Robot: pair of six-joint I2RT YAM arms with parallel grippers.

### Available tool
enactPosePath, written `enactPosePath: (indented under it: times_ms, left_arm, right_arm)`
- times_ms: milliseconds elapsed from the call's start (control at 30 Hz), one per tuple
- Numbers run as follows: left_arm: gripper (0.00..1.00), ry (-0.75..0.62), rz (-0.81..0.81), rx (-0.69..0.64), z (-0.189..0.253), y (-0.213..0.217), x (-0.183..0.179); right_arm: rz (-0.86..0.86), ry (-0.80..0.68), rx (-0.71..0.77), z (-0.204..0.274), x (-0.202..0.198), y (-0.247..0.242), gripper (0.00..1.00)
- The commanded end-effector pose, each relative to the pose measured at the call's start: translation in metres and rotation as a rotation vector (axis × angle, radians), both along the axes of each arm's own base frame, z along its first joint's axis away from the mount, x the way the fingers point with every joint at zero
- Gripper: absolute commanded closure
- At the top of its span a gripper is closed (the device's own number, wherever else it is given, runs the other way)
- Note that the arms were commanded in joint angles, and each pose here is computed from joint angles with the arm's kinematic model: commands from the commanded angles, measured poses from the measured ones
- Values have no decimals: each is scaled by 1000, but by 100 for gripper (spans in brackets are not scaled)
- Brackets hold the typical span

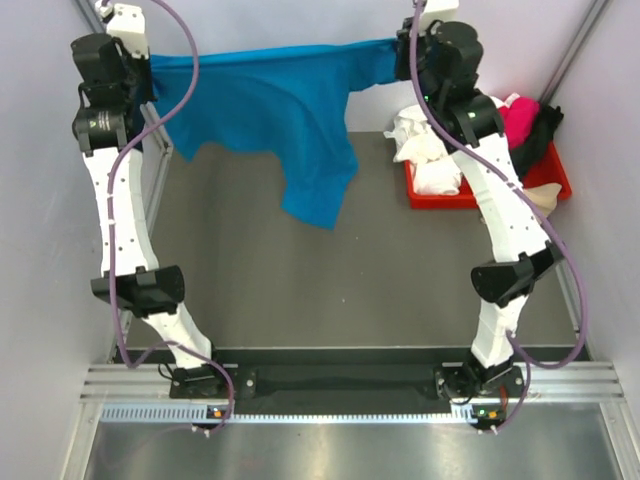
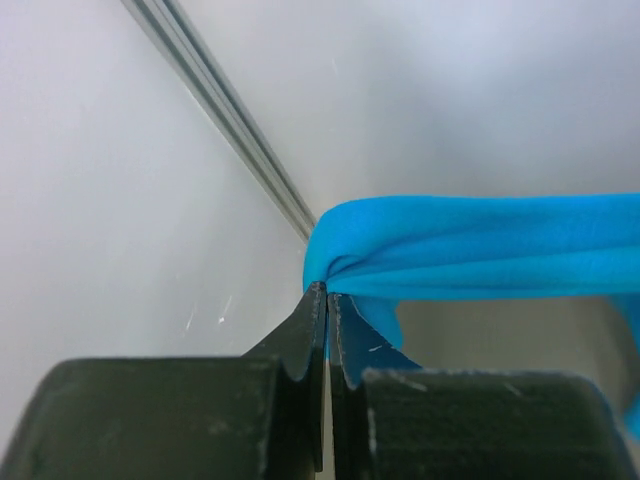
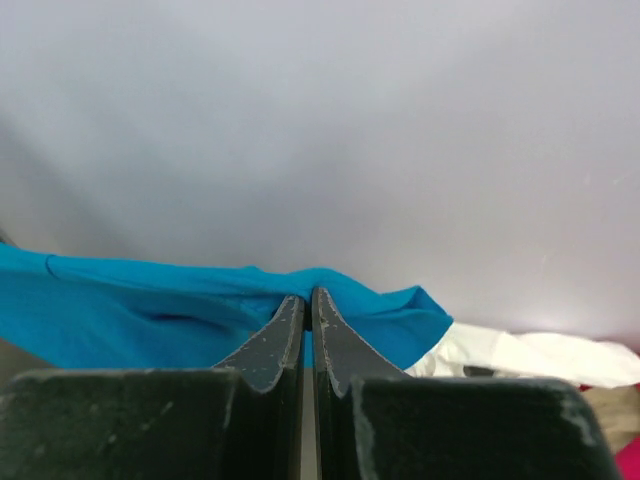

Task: Fold and stack the t-shirts
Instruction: Flatten the tshirt out

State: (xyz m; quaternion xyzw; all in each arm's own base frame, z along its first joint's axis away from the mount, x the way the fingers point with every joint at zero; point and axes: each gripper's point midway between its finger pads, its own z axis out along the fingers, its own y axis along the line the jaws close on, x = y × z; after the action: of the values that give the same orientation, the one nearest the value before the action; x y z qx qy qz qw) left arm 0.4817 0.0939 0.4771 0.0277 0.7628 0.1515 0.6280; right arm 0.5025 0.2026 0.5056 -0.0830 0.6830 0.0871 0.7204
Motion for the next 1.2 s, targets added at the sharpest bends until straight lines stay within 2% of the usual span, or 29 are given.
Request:
enactPosePath:
  times_ms: [0, 33, 67, 100, 133, 167, 200, 233, 267, 300, 333, 367, 400, 467, 500, 533, 600, 633, 733, 833, 867, 900, 933, 967, 1000, 1033, 1067, 1167]
  left_arm:
    - [100, -136, 107, 40, 37, 25, -23]
    - [100, -112, 97, 48, 26, 25, -24]
    - [100, -112, 50, 54, 26, 15, -34]
    - [100, -7, 20, 59, -20, 12, -28]
    - [100, 32, -9, 68, -38, 8, -32]
    - [100, 35, -81, 75, -43, -7, -45]
    - [100, 146, -115, 84, -98, -9, -47]
    - [100, 187, -148, 89, -120, -14, -54]
    - [100, 197, -168, 102, -128, -19, -69]
    - [100, 304, -201, 92, -181, -23, -80]
    - [100, 337, -213, 91, -200, -25, -88]
    - [100, 355, -228, 97, -211, -29, -100]
    - [100, 446, -270, 94, -255, -34, -115]
    - [100, 491, -311, 108, -282, -40, -133]
    - [100, 568, -336, 100, -318, -44, -151]
    - [100, 595, -365, 135, -332, -45, -158]
    - [100, 678, -396, 172, -367, -44, -181]
    - [100, 712, -400, 209, -377, -40, -188]
    - [100, 826, -385, 279, -410, -27, -214]
    - [100, 890, -389, 324, -428, -21, -233]
    - [94, 898, -391, 334, -428, -19, -236]
    - [84, 909, -392, 340, -429, -18, -240]
    - [69, 943, -401, 340, -431, -16, -249]
    - [46, 952, -404, 343, -428, -15, -252]
    - [35, 956, -429, 347, -423, -16, -253]
    - [19, 1005, -451, 321, -424, -17, -266]
    - [9, 1023, -465, 308, -422, -17, -270]
    - [7, 1015, -476, 286, -407, -9, -271]
  right_arm:
    - [-105, -256, 63, 104, -50, -58, 100]
    - [-100, -250, 51, 104, -64, -62, 100]
    - [-100, -140, -8, 57, -51, -55, 100]
    - [-87, -94, -24, 36, -54, -50, 100]
    - [-75, -87, -19, 32, -75, -54, 100]
    - [-60, 46, -61, -36, -68, -43, 100]
    - [-20, 90, -72, -62, -81, -27, 100]
    - [-12, 107, -69, -75, -99, -28, 100]
    - [-26, 225, -130, -141, -106, -24, 100]
    - [7, 273, -111, -165, -123, -6, 100]
    - [9, 352, -145, -212, -140, -6, 100]
    - [5, 390, -147, -233, -151, -3, 100]
    - [47, 438, -119, -256, -170, 17, 100]
    - [69, 566, -122, -318, -200, 30, 100]
    - [90, 611, -132, -339, -212, 38, 100]
    - [122, 687, -189, -375, -233, 49, 100]
    - [155, 777, -206, -405, -254, 63, 100]
    - [169, 829, -261, -427, -270, 72, 100]
    - [182, 905, -359, -452, -298, 84, 100]
    - [224, 941, -367, -460, -317, 97, 100]
    - [257, 969, -352, -461, -324, 102, 100]
    - [267, 978, -343, -459, -326, 103, 95]
    - [284, 975, -328, -451, -328, 105, 63]
    - [318, 982, -310, -445, -332, 108, 48]
    - [336, 978, -292, -438, -333, 110, 37]
    - [365, 954, -254, -421, -334, 113, 25]
    - [394, 948, -240, -412, -336, 115, 19]
    - [396, 919, -174, -389, -324, 102, 14]
